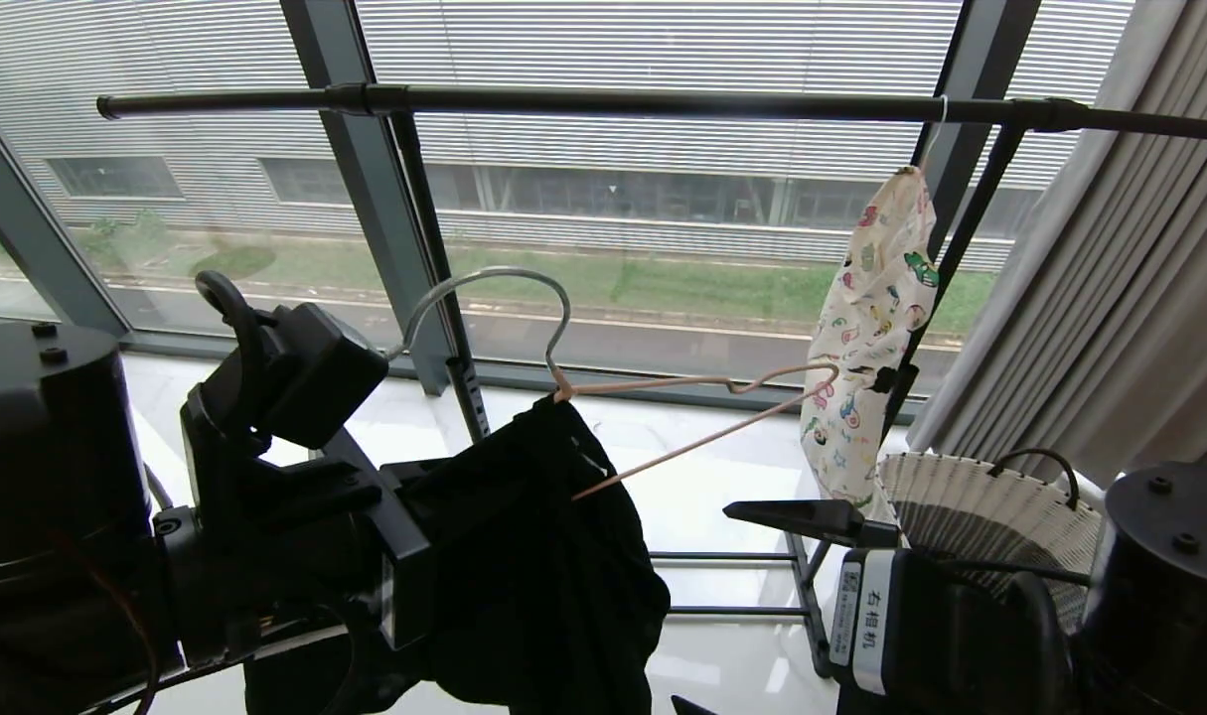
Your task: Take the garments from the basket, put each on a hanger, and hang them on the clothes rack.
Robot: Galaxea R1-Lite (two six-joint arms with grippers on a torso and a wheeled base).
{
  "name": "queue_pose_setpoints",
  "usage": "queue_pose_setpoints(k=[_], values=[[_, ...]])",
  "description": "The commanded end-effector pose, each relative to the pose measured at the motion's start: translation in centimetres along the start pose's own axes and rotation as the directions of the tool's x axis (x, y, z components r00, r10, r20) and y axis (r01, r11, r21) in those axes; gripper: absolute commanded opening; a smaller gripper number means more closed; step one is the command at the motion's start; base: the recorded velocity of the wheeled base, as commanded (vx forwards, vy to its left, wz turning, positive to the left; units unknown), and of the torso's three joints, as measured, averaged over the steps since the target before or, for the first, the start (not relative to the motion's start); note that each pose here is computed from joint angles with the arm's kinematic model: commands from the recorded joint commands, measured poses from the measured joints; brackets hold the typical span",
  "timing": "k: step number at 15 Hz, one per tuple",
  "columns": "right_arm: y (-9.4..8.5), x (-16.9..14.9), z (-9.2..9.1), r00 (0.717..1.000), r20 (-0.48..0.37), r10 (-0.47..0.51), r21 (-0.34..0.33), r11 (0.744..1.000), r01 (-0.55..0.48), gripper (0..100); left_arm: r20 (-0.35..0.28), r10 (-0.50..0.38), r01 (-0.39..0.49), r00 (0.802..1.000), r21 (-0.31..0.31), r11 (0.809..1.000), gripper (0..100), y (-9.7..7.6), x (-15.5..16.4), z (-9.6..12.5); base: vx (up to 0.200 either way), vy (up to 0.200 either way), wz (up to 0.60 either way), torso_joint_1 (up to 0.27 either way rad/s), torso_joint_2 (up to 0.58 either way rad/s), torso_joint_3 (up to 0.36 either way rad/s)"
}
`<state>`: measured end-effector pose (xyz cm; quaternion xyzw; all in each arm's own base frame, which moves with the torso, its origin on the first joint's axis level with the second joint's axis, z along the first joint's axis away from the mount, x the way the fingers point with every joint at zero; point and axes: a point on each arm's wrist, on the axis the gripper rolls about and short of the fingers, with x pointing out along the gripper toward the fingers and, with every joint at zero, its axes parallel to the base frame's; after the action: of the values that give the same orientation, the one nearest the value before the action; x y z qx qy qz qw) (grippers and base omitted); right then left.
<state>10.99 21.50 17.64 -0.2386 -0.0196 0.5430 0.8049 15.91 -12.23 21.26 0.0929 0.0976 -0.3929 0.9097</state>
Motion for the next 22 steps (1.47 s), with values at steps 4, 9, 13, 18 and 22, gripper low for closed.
queue_pose_setpoints(k=[4, 9, 13, 18, 22], values=[[-0.7, 3.7, -1.7, 0.989, -0.075, -0.129, 0.227, 0.963, 0.143, 100, 0.028, 0.002, -0.003, 1.0, 0.007, 1.0, 0, 0.1, 0.2, 1.0, 0.0, 0.0, 0.0, 0.0, 0.0, 0.0], [-1.5, 7.9, -1.6, 0.945, -0.113, -0.308, 0.345, 0.879, 0.328, 100, 0.032, -0.012, 0.012, 0.999, 0.013, 1.0, 0, -0.2, 0.3, 1.1, 0.0, 0.0, 0.0, 0.0, 0.0, 0.0], [-0.9, 7.6, -2.8, 0.944, -0.157, -0.29, 0.335, 0.884, 0.327, 100, 0.047, -0.01, 0.009, 0.999, 0.015, 1.0, 0, -0.1, 0.3, 1.5, 0.0, 0.0, 0.0, 0.0, 0.0, 0.0], [-1.2, 6.8, -4.8, 0.927, -0.231, -0.295, 0.322, 0.876, 0.359, 100, 0.056, -0.009, 0.008, 0.998, 0.017, 1.0, 0, -0.1, 0.3, 1.8, 0.0, 0.0, 0.0, 0.0, 0.0, 0.0], [-3.3, 5.5, -6.0, 0.845, -0.31, -0.437, 0.286, 0.804, 0.521, 100, 0.047, -0.007, 0.007, 0.999, 0.012, 1.0, 0, -0.1, 0.3, 1.5, 0.0, 0.0, 0.0, 0.0, 0.0, 0.0]])
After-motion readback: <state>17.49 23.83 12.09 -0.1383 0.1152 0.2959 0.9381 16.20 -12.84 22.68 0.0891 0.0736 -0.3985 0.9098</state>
